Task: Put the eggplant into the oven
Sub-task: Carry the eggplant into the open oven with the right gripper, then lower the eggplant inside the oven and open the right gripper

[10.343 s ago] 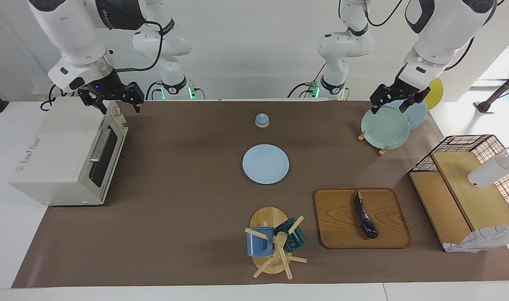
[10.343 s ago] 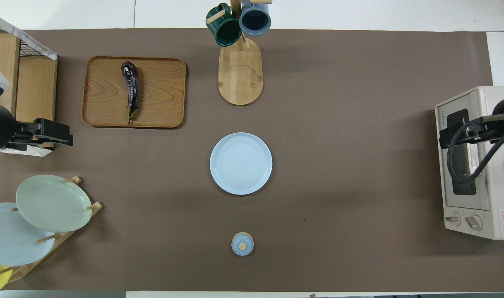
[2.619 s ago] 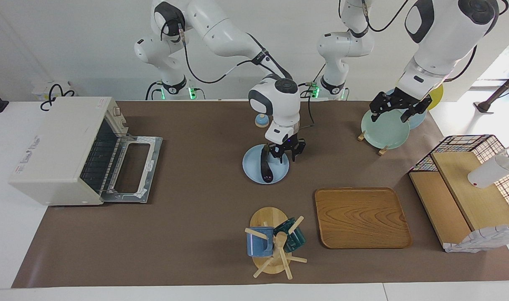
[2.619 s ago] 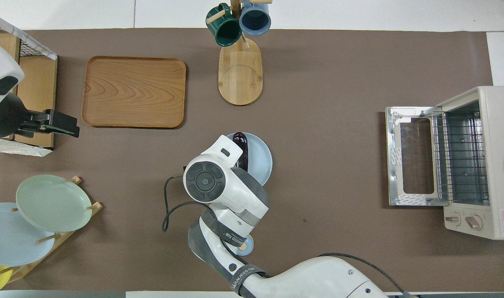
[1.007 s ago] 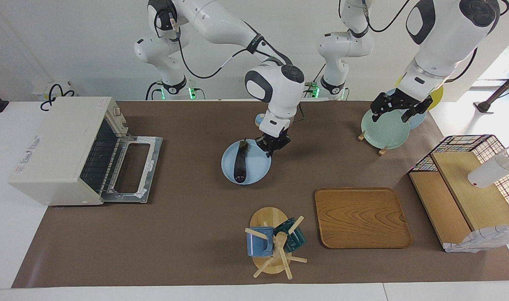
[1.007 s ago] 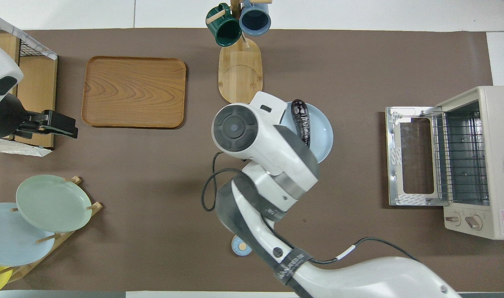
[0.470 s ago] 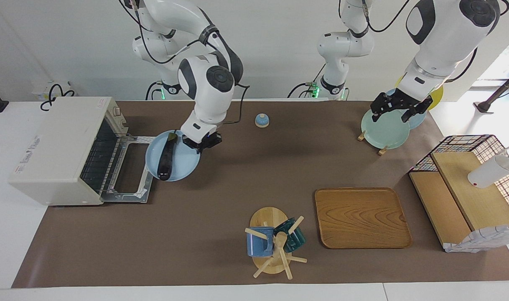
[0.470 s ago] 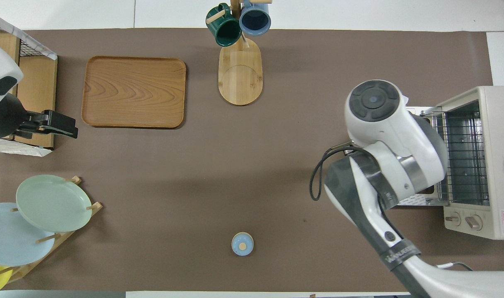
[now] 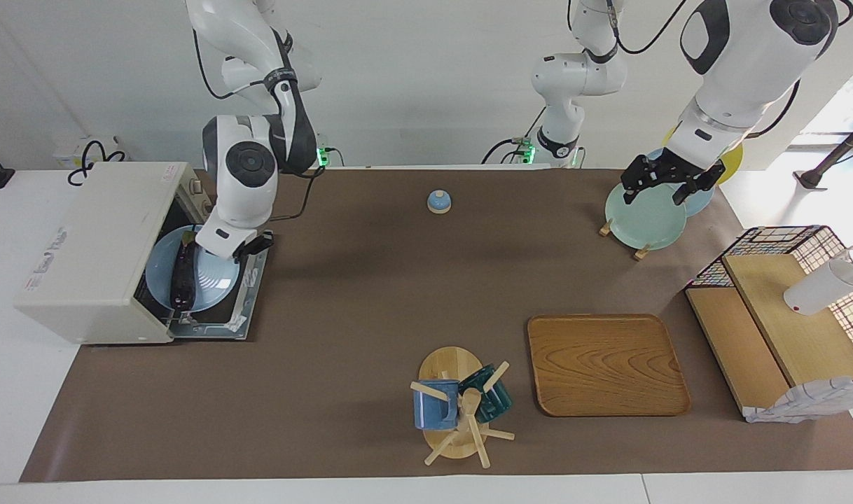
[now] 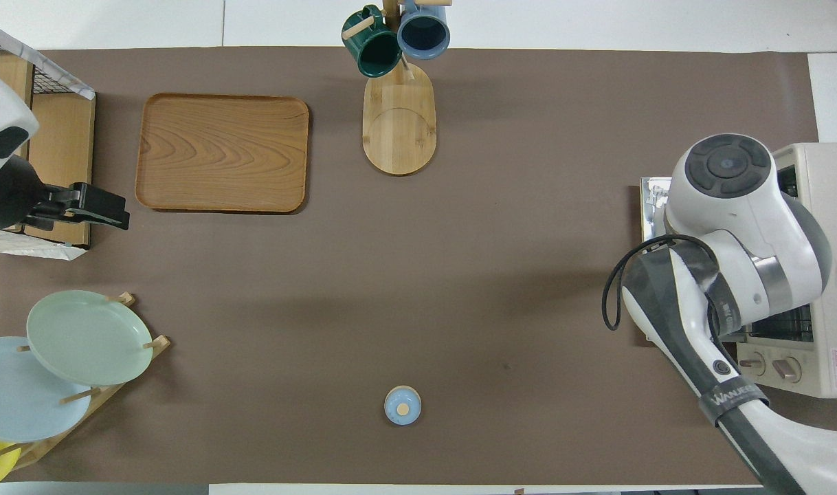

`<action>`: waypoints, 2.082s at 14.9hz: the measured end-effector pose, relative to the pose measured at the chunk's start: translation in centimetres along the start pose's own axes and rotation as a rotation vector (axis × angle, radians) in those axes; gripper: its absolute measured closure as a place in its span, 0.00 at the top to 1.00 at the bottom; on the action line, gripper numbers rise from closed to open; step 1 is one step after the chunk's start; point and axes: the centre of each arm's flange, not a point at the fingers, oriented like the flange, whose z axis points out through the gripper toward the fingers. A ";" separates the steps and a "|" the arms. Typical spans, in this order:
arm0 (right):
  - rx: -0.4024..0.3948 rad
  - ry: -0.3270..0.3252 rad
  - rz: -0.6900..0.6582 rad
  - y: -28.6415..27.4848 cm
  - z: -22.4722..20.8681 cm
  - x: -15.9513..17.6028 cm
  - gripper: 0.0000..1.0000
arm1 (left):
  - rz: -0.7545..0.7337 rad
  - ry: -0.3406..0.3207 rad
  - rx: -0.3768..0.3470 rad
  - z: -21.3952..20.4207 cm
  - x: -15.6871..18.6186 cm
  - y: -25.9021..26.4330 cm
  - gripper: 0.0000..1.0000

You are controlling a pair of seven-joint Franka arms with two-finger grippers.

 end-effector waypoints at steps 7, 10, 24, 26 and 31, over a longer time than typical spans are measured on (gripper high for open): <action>0.051 -0.019 0.031 3.0 3.3 -2.4 0.03 | 0.000 0.000 0.000 0.0 0.0 0.0 1.00; 0.076 -0.028 0.044 2.9 3.8 -3.1 0.03 | 0.000 0.000 0.000 0.0 0.0 0.0 1.00; 0.189 -0.026 0.110 3.7 5.9 -4.6 0.42 | 0.000 0.000 0.000 0.0 0.0 0.0 1.00; 0.207 -0.012 0.107 3.0 4.9 -4.0 0.42 | 0.000 0.000 0.000 0.0 0.0 0.0 1.00; 0.230 0.059 0.094 -1.1 0.5 -1.5 0.33 | 0.000 0.000 0.000 0.0 0.0 0.0 1.00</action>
